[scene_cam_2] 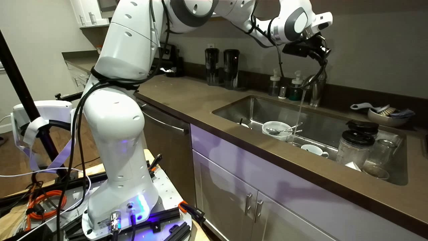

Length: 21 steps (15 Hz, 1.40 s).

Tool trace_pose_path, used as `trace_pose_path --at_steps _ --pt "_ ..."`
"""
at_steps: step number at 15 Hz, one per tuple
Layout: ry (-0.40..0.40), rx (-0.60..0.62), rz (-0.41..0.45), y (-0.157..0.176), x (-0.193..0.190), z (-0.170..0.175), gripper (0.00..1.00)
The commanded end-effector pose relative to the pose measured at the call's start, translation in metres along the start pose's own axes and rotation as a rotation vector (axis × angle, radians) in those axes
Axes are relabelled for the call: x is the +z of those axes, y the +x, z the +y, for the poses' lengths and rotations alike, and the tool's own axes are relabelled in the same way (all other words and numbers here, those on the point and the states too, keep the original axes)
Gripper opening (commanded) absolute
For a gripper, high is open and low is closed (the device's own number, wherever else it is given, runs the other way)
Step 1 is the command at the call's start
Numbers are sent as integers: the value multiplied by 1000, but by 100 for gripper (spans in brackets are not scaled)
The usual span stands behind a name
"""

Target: Turn on the faucet of the sink.

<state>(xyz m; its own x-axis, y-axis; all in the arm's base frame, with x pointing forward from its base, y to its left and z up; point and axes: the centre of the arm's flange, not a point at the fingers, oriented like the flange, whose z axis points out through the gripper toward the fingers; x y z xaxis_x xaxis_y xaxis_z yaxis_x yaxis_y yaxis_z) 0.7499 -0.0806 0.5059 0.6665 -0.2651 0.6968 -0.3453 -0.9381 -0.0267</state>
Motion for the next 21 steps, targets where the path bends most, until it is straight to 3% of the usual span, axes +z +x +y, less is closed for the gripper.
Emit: trace_pose_path --at_steps 1,6,14,21 --pt "3 15 -28 -1 -6 -2 0" --pt "21 19 -23 -8 -7 -8 0" --pt "41 30 91 -3 -9 -4 0" --pt "73 54 105 -7 -2 -6 0"
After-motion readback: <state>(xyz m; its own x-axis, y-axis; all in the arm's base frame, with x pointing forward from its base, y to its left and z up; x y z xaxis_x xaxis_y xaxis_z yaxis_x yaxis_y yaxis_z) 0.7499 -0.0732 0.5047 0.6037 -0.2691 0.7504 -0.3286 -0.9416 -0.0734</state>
